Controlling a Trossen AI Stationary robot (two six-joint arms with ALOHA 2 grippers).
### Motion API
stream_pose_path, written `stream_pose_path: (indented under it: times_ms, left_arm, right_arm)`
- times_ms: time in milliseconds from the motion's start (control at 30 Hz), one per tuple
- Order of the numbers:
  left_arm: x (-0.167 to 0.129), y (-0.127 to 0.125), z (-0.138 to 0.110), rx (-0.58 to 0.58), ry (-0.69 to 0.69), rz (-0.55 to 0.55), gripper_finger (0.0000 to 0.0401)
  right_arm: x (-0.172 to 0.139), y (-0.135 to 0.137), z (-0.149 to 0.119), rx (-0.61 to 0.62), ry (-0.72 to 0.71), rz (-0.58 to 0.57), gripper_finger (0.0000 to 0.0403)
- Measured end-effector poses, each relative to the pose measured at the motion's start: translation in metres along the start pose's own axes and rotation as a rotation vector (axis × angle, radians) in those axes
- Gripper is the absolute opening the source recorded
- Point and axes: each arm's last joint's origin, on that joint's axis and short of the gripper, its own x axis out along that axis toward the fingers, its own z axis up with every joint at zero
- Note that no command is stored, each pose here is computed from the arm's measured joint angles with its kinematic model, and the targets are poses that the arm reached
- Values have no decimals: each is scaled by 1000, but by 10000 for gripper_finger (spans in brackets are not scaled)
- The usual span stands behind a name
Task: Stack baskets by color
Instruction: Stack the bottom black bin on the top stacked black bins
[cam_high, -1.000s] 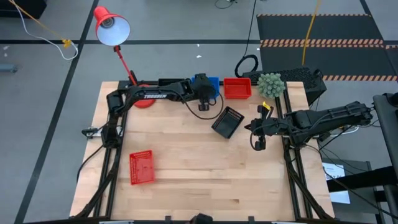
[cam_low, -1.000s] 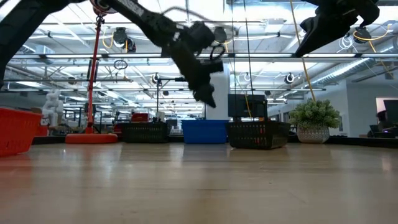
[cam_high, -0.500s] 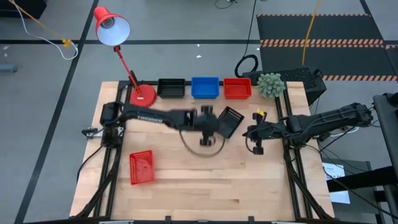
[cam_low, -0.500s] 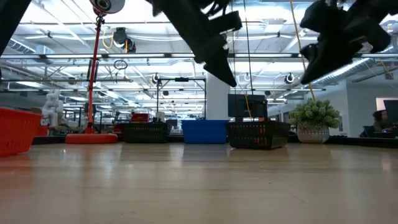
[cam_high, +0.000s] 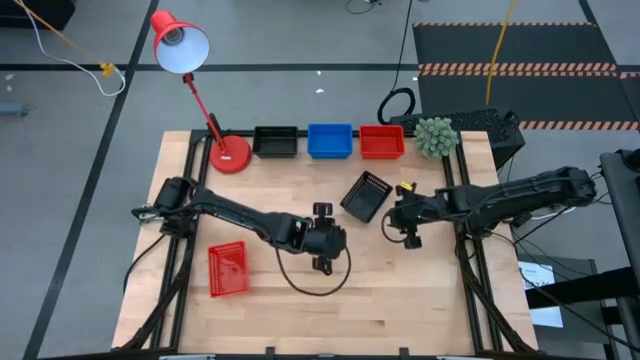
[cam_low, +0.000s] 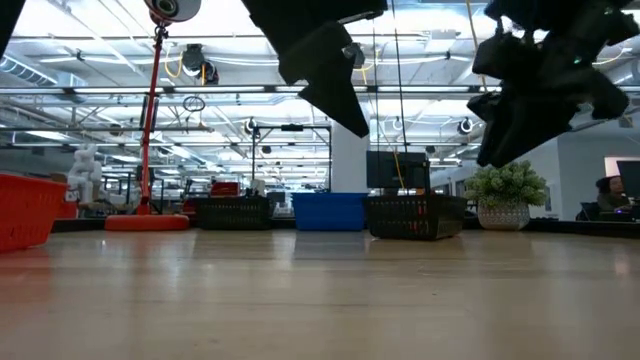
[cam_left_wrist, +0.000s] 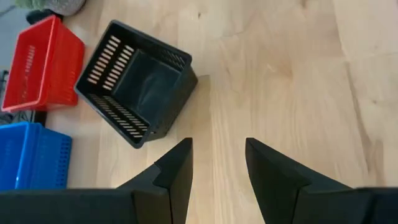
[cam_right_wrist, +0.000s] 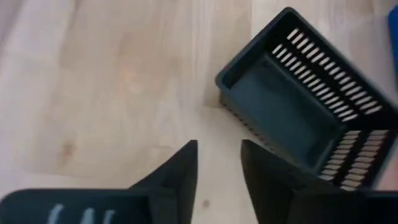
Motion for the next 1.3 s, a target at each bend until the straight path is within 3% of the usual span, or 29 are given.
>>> stream_pose_path:
  times_ms: [233,467,700,833,1067,1300]
  left_arm:
    - [-1,-1,3,-84,-31,18,147]
    - [-7,-12,-8,-116,58,121,147]
    - [3,-16,-20,-121,50,143,147]
    - [8,-18,-22,-113,24,124,147]
    - [8,-18,-21,-108,15,120,147]
    - [-13,-5,-6,-139,-105,104,147]
  right_arm:
    - [15,-30,4,-111,-24,-76,143]
    - [33,-55,-5,-130,21,3,142]
    - [46,-69,-14,-140,88,0,140]
    - [49,-71,-17,-142,113,6,116]
    - [46,-66,-13,-118,91,8,17]
    - [41,-51,-1,-13,18,13,21]
